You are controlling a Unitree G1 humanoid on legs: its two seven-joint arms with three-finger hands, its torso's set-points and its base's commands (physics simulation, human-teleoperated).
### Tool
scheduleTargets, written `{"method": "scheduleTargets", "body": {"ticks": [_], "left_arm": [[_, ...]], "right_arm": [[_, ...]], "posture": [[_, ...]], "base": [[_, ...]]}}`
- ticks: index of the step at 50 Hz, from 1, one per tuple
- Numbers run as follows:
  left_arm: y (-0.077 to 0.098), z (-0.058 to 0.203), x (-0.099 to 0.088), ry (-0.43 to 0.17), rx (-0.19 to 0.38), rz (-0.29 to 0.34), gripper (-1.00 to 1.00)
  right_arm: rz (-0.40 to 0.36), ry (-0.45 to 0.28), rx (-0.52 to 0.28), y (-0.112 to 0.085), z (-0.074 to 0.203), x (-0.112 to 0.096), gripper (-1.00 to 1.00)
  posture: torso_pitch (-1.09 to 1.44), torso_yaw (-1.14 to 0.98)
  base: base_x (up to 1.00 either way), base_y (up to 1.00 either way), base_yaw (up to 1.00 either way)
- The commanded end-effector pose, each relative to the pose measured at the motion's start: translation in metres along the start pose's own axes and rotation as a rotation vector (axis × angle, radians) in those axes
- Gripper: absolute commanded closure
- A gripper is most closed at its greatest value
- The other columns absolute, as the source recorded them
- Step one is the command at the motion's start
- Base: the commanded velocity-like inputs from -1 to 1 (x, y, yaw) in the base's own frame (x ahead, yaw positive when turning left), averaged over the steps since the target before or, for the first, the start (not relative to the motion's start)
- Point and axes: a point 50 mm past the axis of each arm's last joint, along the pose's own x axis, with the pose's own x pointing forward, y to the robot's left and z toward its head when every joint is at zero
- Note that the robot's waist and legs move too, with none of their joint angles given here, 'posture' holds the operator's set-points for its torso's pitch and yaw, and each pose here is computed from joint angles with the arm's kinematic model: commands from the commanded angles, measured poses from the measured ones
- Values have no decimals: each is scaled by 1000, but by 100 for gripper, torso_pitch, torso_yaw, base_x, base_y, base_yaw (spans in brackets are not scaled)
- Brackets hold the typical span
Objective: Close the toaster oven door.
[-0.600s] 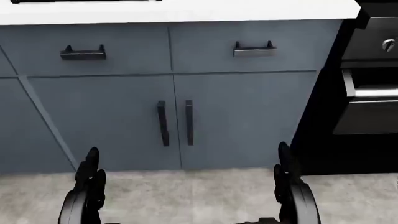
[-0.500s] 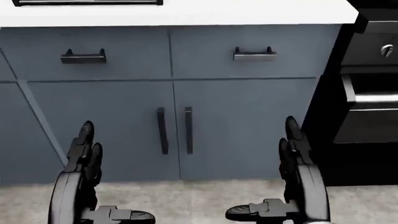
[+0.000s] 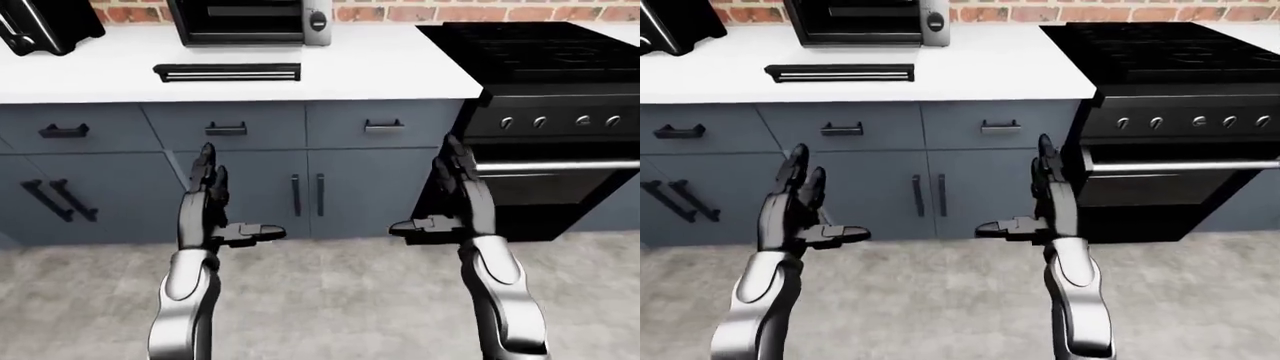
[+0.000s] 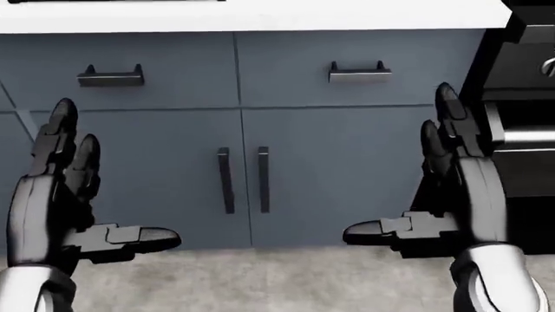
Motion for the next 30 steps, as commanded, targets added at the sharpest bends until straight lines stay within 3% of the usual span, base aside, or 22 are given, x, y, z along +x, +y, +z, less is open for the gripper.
{"method": "scheduleTargets", "body": {"ticks": [1, 14, 18, 19, 20, 21, 22, 24, 26, 27, 30], "left_arm": [[1, 22, 4, -98, -5, -6, -100], [30, 69, 28, -230, 5, 45, -100], [46, 84, 38, -271, 49, 129, -100], [52, 90, 42, -282, 30, 163, -100], [57, 92, 43, -290, 48, 193, -100], [61, 94, 45, -287, 14, 197, -100], [67, 96, 45, -299, 49, 252, -100], [72, 98, 47, -310, 78, 241, -100], [75, 100, 48, -333, 174, 228, -100], [77, 100, 48, -319, 197, 235, -100], [84, 107, 50, -315, 157, 255, -100]], "right_arm": [[7, -104, -5, -4, 26, 3, -100], [-52, -217, -17, -39, 85, 21, -100], [-77, -249, -19, -50, 99, 25, -100], [-86, -254, -23, -53, 101, 25, -100], [-91, -259, -27, -55, 103, 26, -100], [-99, -269, -32, -58, 106, 27, -100], [-111, -275, -41, -61, 108, 28, -100], [-121, -285, -47, -66, 113, 29, -100], [-131, -297, -53, -71, 119, 29, -100], [-136, -302, -56, -73, 121, 30, -100], [-152, -311, -74, -80, 124, 31, -100]], "posture": [[0, 0], [0, 0], [0, 0], [0, 0], [0, 0], [0, 0], [0, 0], [0, 0], [0, 0], [0, 0], [0, 0]], "base": [[0, 0, 0], [0, 0, 0], [0, 0, 0], [0, 0, 0], [0, 0, 0], [0, 0, 0], [0, 0, 0], [0, 0, 0], [0, 0, 0], [0, 0, 0], [0, 0, 0]]}}
